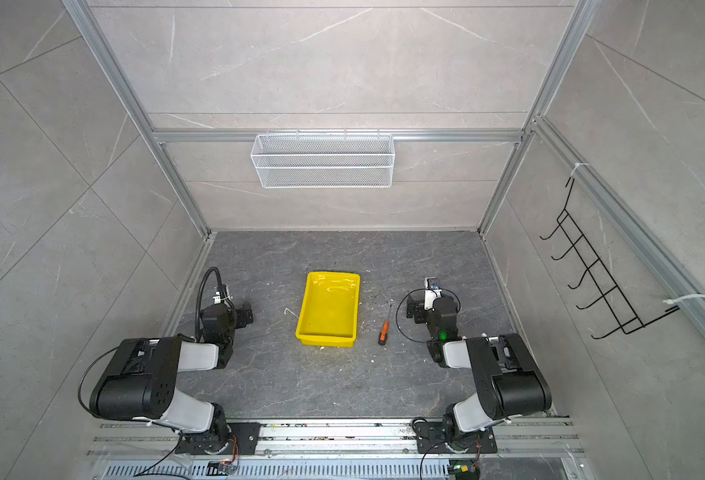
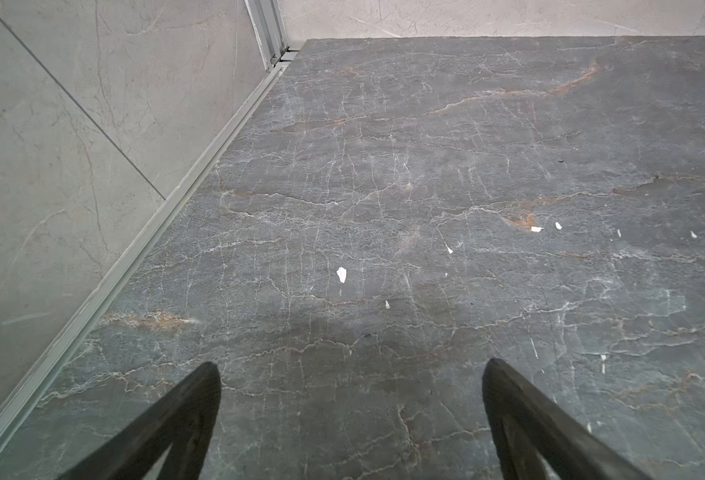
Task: Put the screwdriver in the bin
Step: 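Move the right gripper toward the orange-handled screwdriver beside the yellow bin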
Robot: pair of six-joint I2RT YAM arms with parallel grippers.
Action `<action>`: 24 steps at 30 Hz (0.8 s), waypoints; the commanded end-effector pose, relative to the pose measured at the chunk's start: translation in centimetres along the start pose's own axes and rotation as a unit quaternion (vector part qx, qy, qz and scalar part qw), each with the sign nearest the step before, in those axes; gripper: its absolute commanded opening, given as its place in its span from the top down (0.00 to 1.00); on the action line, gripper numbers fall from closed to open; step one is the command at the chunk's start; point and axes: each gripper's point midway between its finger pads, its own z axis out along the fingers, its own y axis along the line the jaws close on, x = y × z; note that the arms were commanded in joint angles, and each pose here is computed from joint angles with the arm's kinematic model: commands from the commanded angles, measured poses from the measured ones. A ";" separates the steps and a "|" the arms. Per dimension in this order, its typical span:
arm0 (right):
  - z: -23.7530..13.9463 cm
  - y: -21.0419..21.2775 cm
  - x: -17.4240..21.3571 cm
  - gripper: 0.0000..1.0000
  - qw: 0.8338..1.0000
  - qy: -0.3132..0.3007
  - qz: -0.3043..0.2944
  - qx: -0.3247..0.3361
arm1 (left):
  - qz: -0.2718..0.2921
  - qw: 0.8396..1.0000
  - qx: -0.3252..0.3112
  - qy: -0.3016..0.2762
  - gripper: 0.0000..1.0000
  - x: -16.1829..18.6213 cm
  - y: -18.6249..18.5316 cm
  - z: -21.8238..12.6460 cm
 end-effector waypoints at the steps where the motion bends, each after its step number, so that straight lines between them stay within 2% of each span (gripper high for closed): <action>1: 0.3 0.0 -0.6 0.01 1.000 -0.005 0.003 -0.003 | -0.017 0.999 0.002 -0.039 0.00 -2.5 0.0 0.1; 24: 0.2 0.0 -0.7 0.01 1.000 -0.007 0.003 -0.002 | -0.016 0.999 0.003 -0.039 0.00 -2.5 0.0 0.0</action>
